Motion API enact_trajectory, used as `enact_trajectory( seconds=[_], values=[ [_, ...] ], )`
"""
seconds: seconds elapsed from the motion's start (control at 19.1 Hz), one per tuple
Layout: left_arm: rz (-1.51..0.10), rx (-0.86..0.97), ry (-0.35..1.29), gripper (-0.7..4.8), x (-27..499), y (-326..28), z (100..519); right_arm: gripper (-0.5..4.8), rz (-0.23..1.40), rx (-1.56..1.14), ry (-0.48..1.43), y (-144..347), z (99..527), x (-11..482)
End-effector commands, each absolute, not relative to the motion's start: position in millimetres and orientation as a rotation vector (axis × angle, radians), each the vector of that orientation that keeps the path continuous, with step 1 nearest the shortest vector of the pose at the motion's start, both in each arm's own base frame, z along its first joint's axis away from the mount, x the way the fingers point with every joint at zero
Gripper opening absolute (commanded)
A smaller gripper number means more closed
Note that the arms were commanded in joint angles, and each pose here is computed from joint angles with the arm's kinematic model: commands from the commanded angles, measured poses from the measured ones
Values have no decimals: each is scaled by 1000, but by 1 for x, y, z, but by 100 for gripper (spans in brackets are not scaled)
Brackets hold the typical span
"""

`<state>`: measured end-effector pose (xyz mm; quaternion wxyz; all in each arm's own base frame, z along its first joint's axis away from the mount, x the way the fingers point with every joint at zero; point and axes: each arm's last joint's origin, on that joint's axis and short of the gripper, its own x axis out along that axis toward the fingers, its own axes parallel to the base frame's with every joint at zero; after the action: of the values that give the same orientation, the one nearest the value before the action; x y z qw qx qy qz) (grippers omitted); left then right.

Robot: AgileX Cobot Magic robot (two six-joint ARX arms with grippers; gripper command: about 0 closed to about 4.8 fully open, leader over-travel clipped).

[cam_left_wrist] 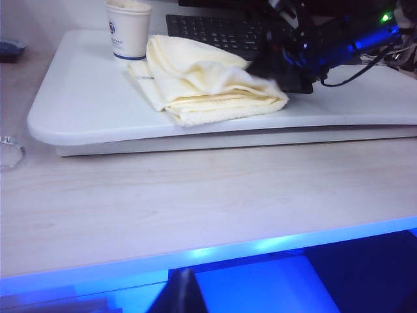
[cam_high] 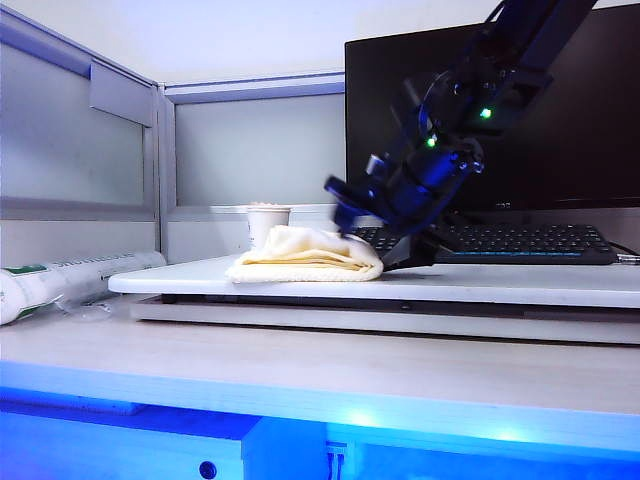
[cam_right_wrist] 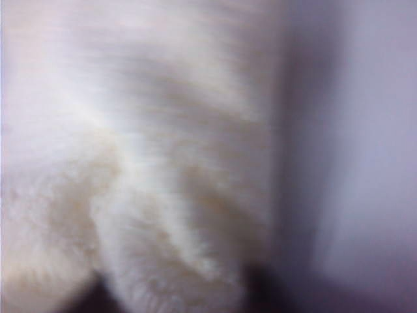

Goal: Wipe the tabletop with a clean cloth to remove dust and stains.

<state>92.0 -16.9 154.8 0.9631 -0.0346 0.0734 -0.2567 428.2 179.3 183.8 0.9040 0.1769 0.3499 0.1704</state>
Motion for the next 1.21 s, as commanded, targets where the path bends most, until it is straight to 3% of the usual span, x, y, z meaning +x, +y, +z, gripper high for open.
enact_trajectory(
  seconds=[0.05,0.26,0.58,1.0,1.21],
  values=[
    [-533,-78,171,-6,91,-17,153,-6,346,323,741,178,180,427],
    [-530,-78,171,-6,91,-17,153,-3,316,290,760,177,177,426],
    [-529,-78,171,-6,91,-17,153,-3,206,154,949,162,161,414],
    [-525,-78,171,-6,92,-17,153,-3,65,110,1003,102,186,411],
    [-522,-77,171,-6,92,-17,153,-3,-20,165,962,55,194,384]
  ],
)
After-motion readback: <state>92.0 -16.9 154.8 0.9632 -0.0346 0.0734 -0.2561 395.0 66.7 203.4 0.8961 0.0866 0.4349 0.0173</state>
